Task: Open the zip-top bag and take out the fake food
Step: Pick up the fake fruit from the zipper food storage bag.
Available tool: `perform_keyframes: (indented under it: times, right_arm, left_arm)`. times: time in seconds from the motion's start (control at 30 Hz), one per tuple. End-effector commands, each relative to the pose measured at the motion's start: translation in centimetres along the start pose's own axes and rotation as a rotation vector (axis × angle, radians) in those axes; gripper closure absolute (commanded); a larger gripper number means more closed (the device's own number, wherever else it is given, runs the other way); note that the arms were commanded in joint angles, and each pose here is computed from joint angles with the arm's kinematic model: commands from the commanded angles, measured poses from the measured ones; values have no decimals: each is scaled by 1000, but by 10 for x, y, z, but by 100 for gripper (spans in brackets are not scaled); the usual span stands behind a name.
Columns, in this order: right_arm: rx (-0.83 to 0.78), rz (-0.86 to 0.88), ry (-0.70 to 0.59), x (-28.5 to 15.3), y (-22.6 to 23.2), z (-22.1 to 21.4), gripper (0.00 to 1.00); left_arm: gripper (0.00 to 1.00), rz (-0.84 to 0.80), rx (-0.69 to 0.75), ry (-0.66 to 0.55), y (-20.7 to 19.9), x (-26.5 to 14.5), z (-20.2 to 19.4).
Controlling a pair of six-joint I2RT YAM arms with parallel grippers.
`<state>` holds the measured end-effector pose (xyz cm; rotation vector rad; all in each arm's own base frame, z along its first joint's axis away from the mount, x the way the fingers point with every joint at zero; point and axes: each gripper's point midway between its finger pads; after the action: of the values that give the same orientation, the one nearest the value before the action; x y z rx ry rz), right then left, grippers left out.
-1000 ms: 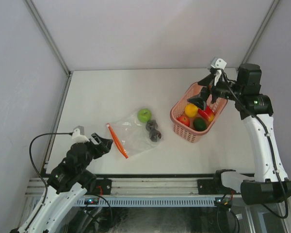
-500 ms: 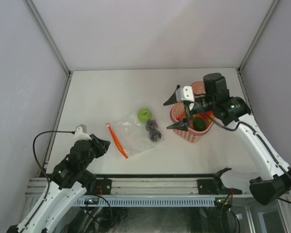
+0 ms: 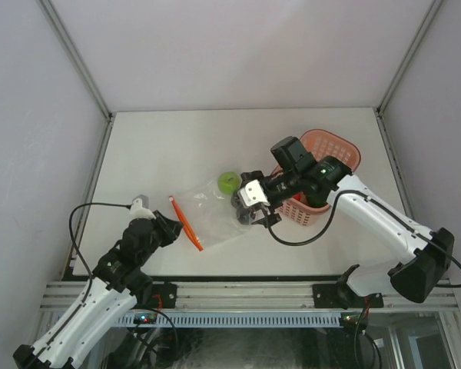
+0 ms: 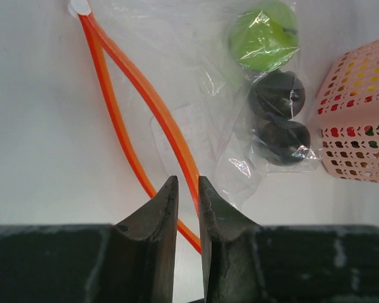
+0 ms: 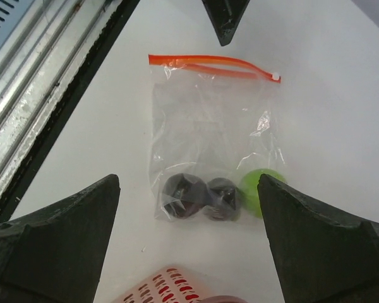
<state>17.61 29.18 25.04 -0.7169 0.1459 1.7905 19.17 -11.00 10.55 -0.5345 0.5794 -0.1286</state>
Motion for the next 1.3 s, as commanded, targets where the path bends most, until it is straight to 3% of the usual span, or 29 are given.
perform_keyframes:
  times: [0.0, 0.37, 0.5, 0.67, 1.27]
  right_arm:
    - [-54, 4, 63, 12, -8, -16, 12]
    - [-18, -12, 233, 39, -23, -69, 20]
    - [-7, -6, 245, 43, -24, -74, 23]
    - [15, -3, 259, 48, -25, -81, 25]
    - [-7, 46, 397, 70, -16, -115, 36]
  left_arm:
    - [78, -70, 8, -45, -13, 8, 7]
    - [78, -82, -1, -25, -9, 24, -2]
    - [93, -13, 4, 15, 4, 28, -10]
    - [99, 31, 14, 24, 11, 27, -11]
    - [100, 70, -6, 37, 21, 21, -15]
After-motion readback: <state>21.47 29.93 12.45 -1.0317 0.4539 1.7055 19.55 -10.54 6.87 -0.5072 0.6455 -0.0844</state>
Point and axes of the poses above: each gripper's point midway between its finger pads, its own x axis out along the fingers, its own y axis along the line the jaws close on, z = x × y, and after that the axes turned 7 degrees about x, right-handed
